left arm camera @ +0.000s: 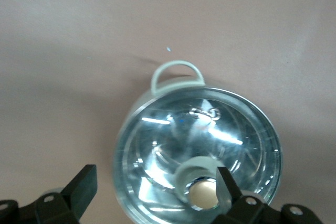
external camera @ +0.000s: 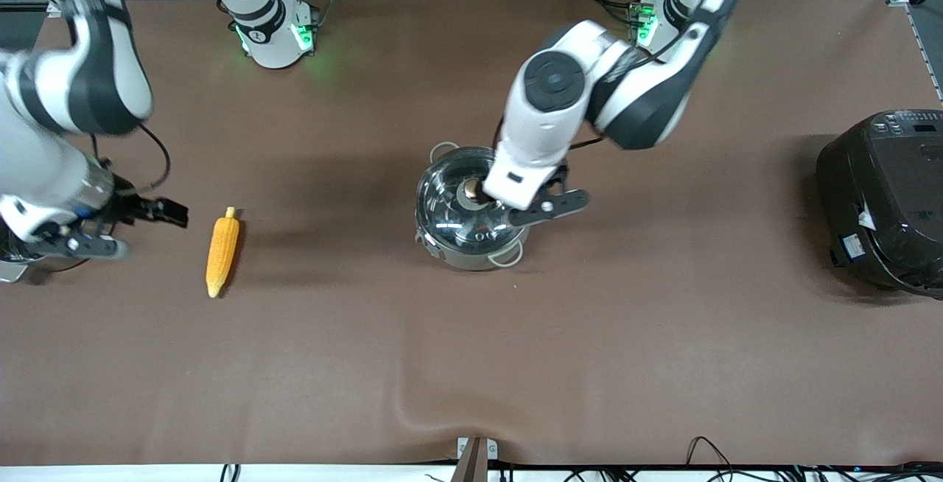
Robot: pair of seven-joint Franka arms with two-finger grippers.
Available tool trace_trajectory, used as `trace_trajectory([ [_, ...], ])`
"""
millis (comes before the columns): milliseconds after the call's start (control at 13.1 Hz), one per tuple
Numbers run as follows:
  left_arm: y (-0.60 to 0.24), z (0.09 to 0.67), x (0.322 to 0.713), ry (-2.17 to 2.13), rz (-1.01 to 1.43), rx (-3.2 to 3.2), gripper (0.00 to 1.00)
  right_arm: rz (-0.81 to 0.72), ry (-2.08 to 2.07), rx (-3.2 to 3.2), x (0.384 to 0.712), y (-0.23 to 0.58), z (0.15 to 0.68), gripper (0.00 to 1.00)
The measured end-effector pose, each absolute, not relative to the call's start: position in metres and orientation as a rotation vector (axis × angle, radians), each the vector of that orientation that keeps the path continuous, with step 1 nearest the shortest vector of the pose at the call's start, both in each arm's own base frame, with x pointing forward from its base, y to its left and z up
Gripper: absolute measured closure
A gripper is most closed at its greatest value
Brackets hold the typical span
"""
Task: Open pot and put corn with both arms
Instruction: 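Grasp the lid knob with the left gripper while the right gripper reaches the corn, then close the right gripper on the yellow corn while the left gripper holds the lid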
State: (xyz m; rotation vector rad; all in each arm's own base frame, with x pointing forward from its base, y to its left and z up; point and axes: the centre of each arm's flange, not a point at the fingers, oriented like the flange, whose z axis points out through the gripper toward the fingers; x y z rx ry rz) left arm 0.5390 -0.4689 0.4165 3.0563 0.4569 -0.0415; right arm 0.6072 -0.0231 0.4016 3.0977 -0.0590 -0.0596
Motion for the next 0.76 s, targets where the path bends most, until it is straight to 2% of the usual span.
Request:
trace_trajectory([
  [306, -0.510, 0.373, 0.517, 0.479, -0.070, 3.080, 0.02, -0.003, -0.035, 3.101, 0.599, -0.027, 0.317, 0.00],
  [764, -0.523, 0.357, 0.509, 0.464, -0.087, 3.095, 0.07, -0.041, -0.029, 3.101, 0.597, -0.029, 0.254, 0.00],
])
